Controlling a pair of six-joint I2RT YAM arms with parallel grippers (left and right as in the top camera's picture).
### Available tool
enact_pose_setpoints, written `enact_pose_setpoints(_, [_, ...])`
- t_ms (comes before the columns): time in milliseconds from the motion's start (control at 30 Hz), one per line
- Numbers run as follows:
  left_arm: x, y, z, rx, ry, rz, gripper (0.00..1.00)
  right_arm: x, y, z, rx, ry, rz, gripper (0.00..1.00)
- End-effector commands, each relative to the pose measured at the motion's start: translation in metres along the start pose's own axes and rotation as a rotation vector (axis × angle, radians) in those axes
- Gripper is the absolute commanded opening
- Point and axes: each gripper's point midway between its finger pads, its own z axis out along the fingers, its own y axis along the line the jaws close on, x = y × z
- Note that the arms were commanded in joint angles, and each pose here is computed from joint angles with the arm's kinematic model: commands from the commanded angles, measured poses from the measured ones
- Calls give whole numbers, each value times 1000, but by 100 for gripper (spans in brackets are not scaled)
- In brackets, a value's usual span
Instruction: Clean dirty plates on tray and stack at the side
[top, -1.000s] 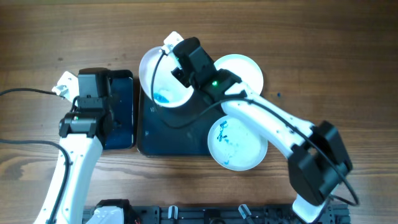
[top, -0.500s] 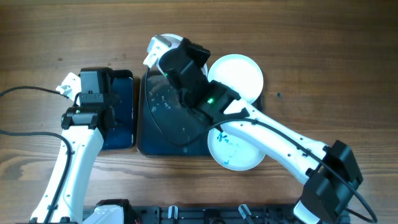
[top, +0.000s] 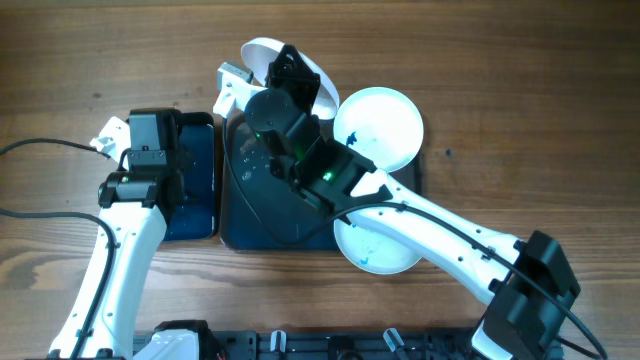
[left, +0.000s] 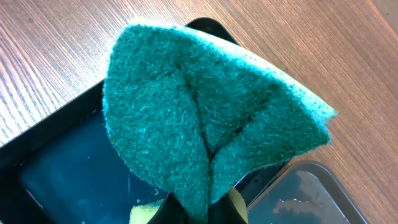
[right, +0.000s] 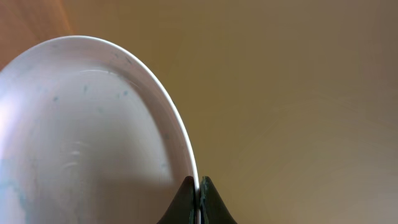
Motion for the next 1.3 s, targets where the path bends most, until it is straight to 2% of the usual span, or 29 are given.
enact_pose_setpoints(0, [-4, -1, -1, 3, -5, 9, 4, 8, 19, 7, -129, -33, 183, 4])
enact_pose_setpoints(100, [-2, -1, -1, 5, 4, 10, 4, 12, 65, 13, -416, -103, 356, 4])
enact_pose_setpoints(133, [-2, -2, -1, 10, 9, 10, 4, 16, 71, 17, -506, -113, 485, 4])
enact_pose_setpoints(200, [-1, -2, -1, 11, 12, 11, 4, 39, 66, 36, -570, -74, 712, 4])
enact_pose_setpoints(300, [0, -1, -1, 7, 16, 13, 4, 86, 50, 65, -591, 10, 994, 4])
enact_pose_setpoints(400, [1, 0, -1, 3, 19, 15, 4, 153, 35, 88, -615, 123, 1276, 4])
enact_pose_setpoints(500, [1, 0, -1, 3, 18, 14, 4, 226, 25, 97, -632, 223, 1454, 4])
enact_pose_setpoints(567, [1, -1, -1, 4, 19, 14, 4, 264, 23, 96, -620, 289, 1503, 4])
enact_pose_setpoints(733, [1, 0, -1, 3, 19, 14, 4, 373, 33, 78, -495, 580, 1611, 4])
enact_pose_setpoints(867, [1, 0, -1, 0, 21, 16, 4, 425, 47, 68, -378, 760, 1655, 4])
enact_pose_setpoints(967, [3, 3, -1, -10, 30, 21, 4, 450, 73, 63, -345, 862, 1669, 4])
enact_pose_setpoints(1267, [3, 2, -1, -7, 27, 19, 4, 473, 147, 58, -379, 1027, 1680, 4])
